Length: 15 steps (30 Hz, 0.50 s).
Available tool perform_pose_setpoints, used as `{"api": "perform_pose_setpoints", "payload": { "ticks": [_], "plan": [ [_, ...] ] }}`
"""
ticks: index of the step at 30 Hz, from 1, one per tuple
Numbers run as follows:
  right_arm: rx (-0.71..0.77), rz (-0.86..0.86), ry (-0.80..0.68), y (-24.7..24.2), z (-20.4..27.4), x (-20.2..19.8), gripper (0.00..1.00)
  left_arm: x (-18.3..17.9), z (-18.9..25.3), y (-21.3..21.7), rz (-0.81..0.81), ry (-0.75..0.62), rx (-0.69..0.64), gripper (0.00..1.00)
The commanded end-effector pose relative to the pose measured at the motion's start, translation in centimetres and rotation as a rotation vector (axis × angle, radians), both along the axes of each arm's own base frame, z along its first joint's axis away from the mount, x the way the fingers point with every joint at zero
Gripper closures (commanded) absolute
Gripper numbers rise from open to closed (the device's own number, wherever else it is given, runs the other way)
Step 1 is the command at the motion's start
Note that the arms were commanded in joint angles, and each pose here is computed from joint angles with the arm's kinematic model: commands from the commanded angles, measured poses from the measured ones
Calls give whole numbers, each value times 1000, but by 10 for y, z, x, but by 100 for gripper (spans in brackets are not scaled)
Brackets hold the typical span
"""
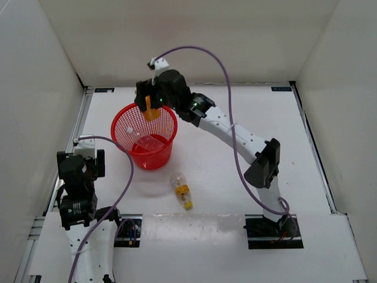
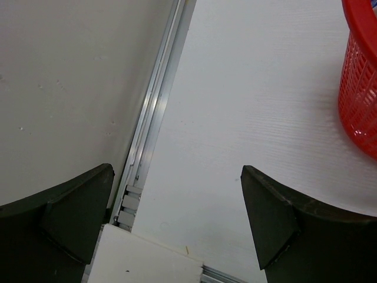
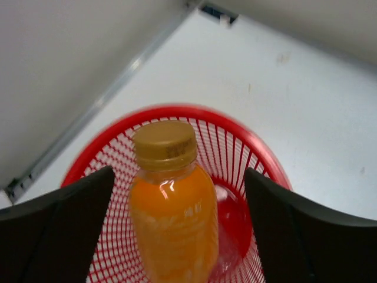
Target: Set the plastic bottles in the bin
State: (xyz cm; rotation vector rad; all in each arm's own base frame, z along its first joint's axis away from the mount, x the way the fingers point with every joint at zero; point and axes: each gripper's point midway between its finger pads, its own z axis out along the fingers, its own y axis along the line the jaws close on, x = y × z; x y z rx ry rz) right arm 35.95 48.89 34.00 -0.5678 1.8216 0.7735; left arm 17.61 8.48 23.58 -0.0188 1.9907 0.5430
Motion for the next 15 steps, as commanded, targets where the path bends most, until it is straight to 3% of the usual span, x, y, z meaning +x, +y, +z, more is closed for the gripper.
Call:
{"api": "perform_pose_setpoints", "payload": {
  "ticks": [1, 5, 10, 14, 15],
  "plan": [
    [-21, 69, 3, -12, 13, -21, 3, -3, -7, -1, 2, 24, -7, 0],
    [3, 101, -69, -24, 47, -36, 0, -2, -11, -2, -7, 33, -12, 0],
    [7, 134, -166, -48, 88, -83, 0, 3, -15, -7, -37, 48, -29, 0],
    [-115, 117, -58, -84, 44, -109, 0, 3, -15, -7, -37, 48, -29, 0],
    [-214, 120, 14, -92, 1, -122, 0, 3, -15, -7, -37, 48, -29, 0]
  ]
}}
